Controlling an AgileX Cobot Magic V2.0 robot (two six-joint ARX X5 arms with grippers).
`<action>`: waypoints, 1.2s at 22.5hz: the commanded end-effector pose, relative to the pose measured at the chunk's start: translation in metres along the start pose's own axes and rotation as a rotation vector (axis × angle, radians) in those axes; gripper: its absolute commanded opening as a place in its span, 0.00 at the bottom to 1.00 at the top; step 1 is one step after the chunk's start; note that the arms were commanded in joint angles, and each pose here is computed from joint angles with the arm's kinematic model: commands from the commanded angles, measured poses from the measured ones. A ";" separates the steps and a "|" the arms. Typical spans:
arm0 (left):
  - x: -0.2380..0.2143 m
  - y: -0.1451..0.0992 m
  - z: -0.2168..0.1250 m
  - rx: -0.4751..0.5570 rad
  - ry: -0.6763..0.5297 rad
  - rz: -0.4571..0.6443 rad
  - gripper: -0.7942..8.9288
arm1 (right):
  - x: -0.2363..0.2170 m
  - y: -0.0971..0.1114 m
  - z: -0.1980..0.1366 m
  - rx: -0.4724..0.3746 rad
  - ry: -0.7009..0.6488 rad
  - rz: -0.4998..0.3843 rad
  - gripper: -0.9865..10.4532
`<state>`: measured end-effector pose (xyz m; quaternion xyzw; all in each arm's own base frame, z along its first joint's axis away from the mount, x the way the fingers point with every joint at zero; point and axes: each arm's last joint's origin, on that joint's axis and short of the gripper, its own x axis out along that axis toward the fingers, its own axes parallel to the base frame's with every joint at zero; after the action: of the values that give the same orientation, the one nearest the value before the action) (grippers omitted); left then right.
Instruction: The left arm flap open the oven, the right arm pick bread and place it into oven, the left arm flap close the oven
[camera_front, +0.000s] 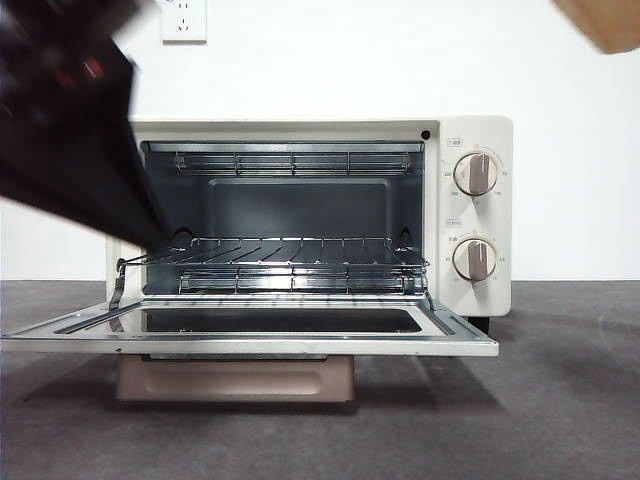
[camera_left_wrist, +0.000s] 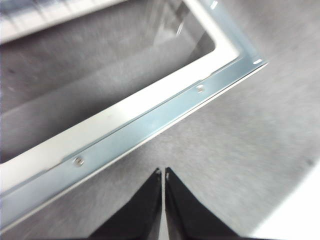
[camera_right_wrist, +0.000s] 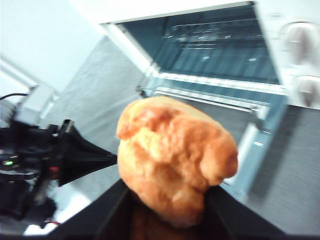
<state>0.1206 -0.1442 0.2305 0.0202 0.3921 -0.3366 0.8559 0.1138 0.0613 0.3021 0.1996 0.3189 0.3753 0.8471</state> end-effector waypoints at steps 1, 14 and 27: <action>-0.024 -0.004 0.006 -0.002 -0.084 -0.036 0.10 | 0.015 0.005 0.012 0.008 -0.005 0.059 0.21; -0.141 0.007 -0.002 -0.035 -0.303 0.150 0.10 | 0.140 0.010 0.024 0.048 -0.037 0.135 0.21; -0.174 0.010 -0.006 -0.031 -0.275 0.218 0.10 | 0.203 -0.007 0.041 0.112 -0.064 -0.096 0.21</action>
<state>0.0424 -0.0376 0.3371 0.0064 0.2819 -0.2315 0.9311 0.2467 0.2019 0.2469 0.2379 0.3220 0.3120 0.8616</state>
